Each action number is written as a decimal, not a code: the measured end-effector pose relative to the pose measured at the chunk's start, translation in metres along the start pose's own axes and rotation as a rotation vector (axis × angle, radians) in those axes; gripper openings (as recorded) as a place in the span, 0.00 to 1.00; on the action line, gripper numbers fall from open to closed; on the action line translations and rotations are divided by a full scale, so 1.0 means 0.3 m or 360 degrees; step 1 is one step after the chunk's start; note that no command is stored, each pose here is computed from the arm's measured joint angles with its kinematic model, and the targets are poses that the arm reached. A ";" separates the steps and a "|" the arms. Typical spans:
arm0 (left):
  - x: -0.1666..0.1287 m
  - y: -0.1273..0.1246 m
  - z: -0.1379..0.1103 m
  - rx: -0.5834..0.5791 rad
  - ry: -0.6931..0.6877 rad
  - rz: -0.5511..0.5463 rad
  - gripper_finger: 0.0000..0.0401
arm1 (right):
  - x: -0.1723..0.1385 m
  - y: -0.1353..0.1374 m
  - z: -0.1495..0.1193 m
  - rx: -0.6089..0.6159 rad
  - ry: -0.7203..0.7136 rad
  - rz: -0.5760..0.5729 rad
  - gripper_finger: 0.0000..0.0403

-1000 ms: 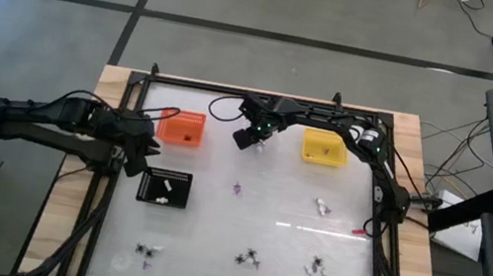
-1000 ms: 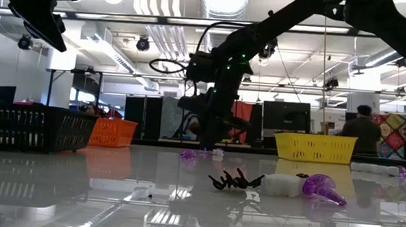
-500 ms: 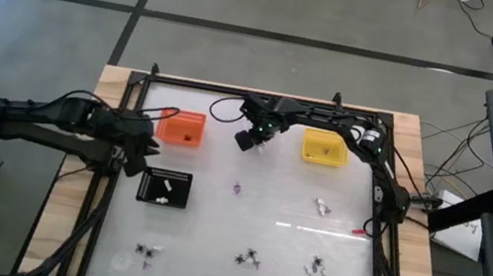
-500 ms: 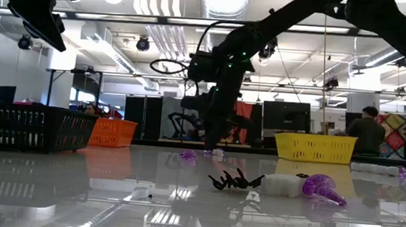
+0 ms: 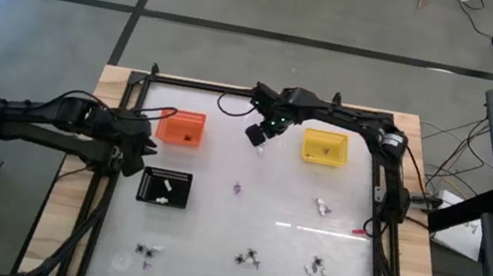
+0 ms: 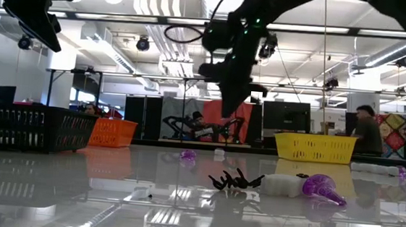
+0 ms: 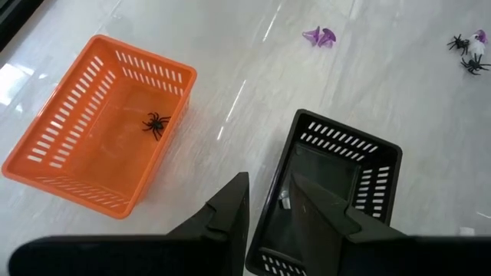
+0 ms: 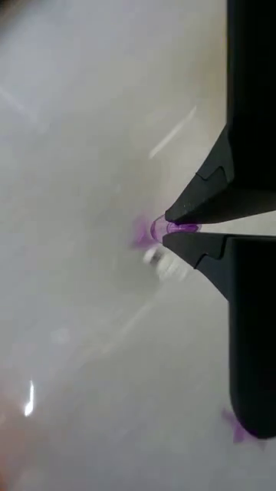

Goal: Sort Halloween decoration
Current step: Put the violet witch hat into the yellow bin

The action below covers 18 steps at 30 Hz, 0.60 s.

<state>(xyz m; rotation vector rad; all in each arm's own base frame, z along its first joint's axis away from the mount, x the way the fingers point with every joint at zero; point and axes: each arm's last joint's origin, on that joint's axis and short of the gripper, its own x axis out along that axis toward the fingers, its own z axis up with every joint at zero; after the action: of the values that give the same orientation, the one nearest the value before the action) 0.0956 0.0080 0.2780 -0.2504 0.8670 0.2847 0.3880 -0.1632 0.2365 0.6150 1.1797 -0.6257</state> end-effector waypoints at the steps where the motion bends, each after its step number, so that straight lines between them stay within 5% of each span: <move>1: -0.001 0.000 0.000 0.0000 -0.0002 -0.0001 0.19 | -0.018 -0.006 -0.009 -0.0005 0.0003 -0.0030 0.02; 8: -0.004 0.001 -0.003 -0.0001 -0.0006 -0.0002 0.19 | -0.126 -0.077 -0.080 0.0031 0.0011 -0.0134 0.02; 18: -0.004 0.001 -0.003 -0.0001 -0.0004 -0.0001 0.19 | -0.126 -0.220 -0.243 0.0255 0.0111 -0.0215 0.02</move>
<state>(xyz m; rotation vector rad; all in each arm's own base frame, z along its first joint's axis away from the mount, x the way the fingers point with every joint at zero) 0.0939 0.0079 0.2783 -0.2512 0.8643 0.2844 0.2838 -0.1506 0.2463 0.7008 1.2517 -0.8247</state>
